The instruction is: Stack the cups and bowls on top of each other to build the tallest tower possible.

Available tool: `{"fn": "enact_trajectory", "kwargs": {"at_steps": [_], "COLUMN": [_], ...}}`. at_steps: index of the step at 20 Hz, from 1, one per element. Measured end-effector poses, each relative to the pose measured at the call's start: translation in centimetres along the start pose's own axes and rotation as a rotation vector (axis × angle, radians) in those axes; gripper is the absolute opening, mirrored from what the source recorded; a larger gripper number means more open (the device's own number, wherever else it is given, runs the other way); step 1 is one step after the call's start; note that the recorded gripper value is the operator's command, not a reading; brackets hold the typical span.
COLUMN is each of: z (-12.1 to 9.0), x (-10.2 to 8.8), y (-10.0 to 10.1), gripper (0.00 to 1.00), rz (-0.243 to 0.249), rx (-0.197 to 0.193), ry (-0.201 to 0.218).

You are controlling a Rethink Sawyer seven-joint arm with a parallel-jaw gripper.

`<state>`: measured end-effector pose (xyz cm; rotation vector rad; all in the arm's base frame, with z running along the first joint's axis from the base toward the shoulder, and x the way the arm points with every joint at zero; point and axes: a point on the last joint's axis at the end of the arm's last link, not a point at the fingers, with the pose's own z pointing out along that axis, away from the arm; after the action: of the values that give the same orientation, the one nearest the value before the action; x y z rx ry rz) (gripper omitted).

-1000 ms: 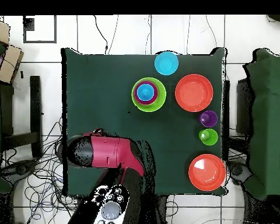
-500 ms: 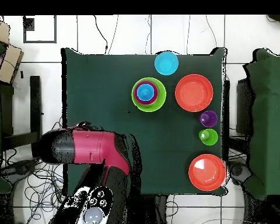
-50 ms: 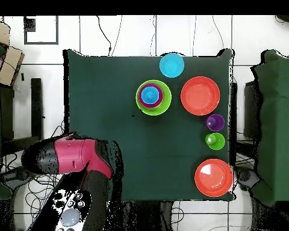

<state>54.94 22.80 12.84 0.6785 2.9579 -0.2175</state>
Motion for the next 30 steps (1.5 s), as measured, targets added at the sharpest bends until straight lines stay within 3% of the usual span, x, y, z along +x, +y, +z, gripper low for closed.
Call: {"fn": "enact_trajectory", "kwargs": {"at_steps": [6, 15, 23, 30], "z": [3.7, 9.3, 12.0, 12.5], "x": [-0.8, -2.1, -0.5, 0.9], "y": [-2.2, -7.4, -7.7, -6.7], "gripper": [1.0, 1.0, 1.0, 1.0], "rz": [0.054, 0.136, 0.126, 0.107], "rx": [-0.046, -0.052, -0.03, -0.037], "ry": [-0.019, -0.054, -0.022, -0.001]}}
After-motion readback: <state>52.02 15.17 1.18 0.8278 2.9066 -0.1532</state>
